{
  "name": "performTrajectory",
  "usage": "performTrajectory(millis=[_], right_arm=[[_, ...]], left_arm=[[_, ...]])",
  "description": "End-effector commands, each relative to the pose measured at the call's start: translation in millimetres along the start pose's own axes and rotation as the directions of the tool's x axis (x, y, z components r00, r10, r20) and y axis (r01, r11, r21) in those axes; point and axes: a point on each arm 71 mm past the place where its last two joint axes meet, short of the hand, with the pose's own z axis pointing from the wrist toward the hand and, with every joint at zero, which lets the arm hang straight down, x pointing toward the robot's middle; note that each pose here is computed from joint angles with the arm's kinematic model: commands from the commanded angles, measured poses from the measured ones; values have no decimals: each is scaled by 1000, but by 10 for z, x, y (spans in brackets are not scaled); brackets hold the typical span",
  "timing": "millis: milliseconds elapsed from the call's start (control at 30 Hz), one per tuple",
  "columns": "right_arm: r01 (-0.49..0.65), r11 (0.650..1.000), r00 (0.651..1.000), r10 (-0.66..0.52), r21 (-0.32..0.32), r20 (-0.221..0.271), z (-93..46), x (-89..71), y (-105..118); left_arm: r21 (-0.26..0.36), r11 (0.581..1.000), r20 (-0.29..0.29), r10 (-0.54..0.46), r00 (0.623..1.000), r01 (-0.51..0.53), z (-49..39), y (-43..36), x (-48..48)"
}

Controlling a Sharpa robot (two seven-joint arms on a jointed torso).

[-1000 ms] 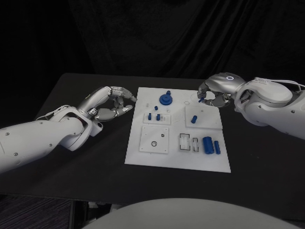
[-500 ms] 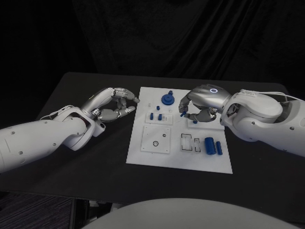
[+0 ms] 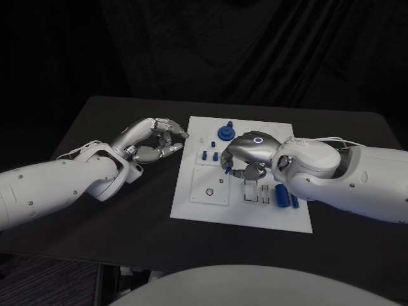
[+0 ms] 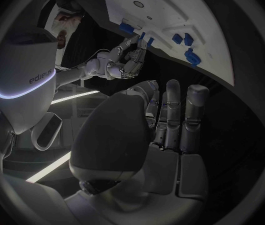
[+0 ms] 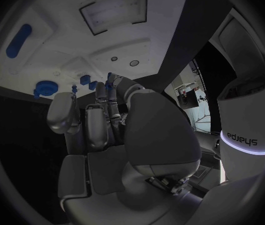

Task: Assemble the parts on the task board

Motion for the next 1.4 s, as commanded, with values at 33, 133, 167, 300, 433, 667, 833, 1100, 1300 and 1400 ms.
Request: performTrajectory(millis=[33, 133, 167, 300, 433, 667, 833, 1100, 1300, 1400], right_arm=[[55, 998, 998, -54, 6, -29, 49, 70, 30], [75, 997, 997, -75, -4, -34, 95, 108, 70], [81, 997, 996, -81, -6, -36, 106, 118, 80], [97, 995, 994, -97, -10, -50, 136, 155, 106], [123, 992, 991, -123, -15, -60, 159, 183, 129], [137, 990, 988, -138, -22, -63, 183, 198, 153], [140, 990, 988, -142, -23, -67, 196, 204, 160], [142, 990, 987, -144, -22, -74, 200, 215, 153], [142, 990, 986, -143, -20, -84, 196, 234, 151], [141, 990, 986, -142, -21, -90, 200, 250, 152]], left_arm=[[-1, 1000, -9, -16, 1000, 16, 8, -4, 20], [-2, 1000, -11, -18, 1000, 18, 12, -2, 26], [-2, 1000, -12, -18, 1000, 18, 14, -2, 28], [-3, 1000, -14, -20, 1000, 20, 19, -1, 36], [-5, 1000, -17, -21, 1000, 21, 20, 4, 41], [-6, 1000, -21, -25, 999, 25, 25, 5, 55], [-7, 1000, -23, -27, 999, 27, 27, 7, 63], [-9, 1000, -27, -30, 999, 30, 29, 10, 77], [-13, 999, -30, -32, 999, 31, 25, 18, 85], [-14, 999, -32, -34, 999, 33, 26, 19, 91]])
